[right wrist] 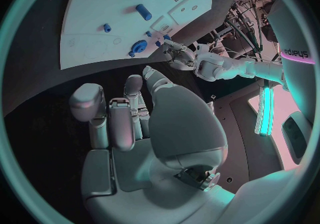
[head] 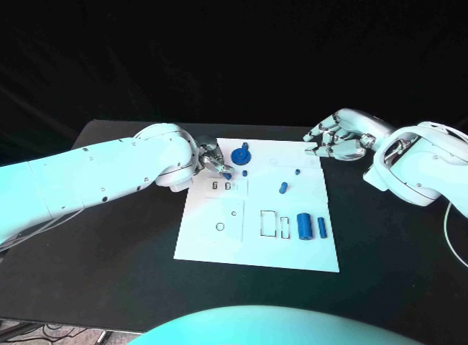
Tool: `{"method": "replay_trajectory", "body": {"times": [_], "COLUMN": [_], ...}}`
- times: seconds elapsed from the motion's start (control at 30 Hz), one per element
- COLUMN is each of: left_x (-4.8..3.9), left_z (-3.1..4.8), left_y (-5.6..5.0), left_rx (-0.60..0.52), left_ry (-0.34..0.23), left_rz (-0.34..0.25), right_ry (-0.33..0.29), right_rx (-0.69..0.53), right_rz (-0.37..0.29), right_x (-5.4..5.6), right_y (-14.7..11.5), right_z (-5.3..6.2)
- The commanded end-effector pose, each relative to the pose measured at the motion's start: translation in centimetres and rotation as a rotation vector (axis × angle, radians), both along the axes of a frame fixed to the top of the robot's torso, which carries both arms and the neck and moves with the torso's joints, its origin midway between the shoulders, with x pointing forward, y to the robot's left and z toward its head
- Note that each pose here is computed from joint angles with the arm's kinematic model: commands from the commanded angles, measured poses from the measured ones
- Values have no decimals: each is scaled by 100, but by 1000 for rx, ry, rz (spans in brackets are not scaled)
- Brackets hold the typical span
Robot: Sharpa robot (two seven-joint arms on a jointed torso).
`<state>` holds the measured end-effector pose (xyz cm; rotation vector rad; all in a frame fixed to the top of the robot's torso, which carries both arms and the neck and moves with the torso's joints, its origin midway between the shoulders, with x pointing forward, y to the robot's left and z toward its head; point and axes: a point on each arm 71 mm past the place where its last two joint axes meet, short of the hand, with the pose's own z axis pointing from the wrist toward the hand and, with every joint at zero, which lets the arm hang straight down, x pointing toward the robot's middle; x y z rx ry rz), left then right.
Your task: Assemble the parts on the task board
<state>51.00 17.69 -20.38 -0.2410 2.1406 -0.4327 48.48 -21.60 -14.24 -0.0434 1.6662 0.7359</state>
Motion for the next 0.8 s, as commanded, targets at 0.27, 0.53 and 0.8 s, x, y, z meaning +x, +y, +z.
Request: {"method": "replay_trajectory", "body": {"times": [0.27, 0.53, 0.8], "left_x": [-75, -118, -144], "left_z": [-113, -188, -224], "left_y": [-31, -47, -66], "left_rx": [33, 75, 105], "left_ry": [-154, -97, -56], "left_rz": [-27, -57, -78], "right_ry": [8, 10, 11], "right_rx": [-4, -4, -3], "right_rz": [1, 2, 3], "right_x": [-9, -9, -11], "right_y": [-16, -16, -13], "right_z": [-17, -23, -26]}}
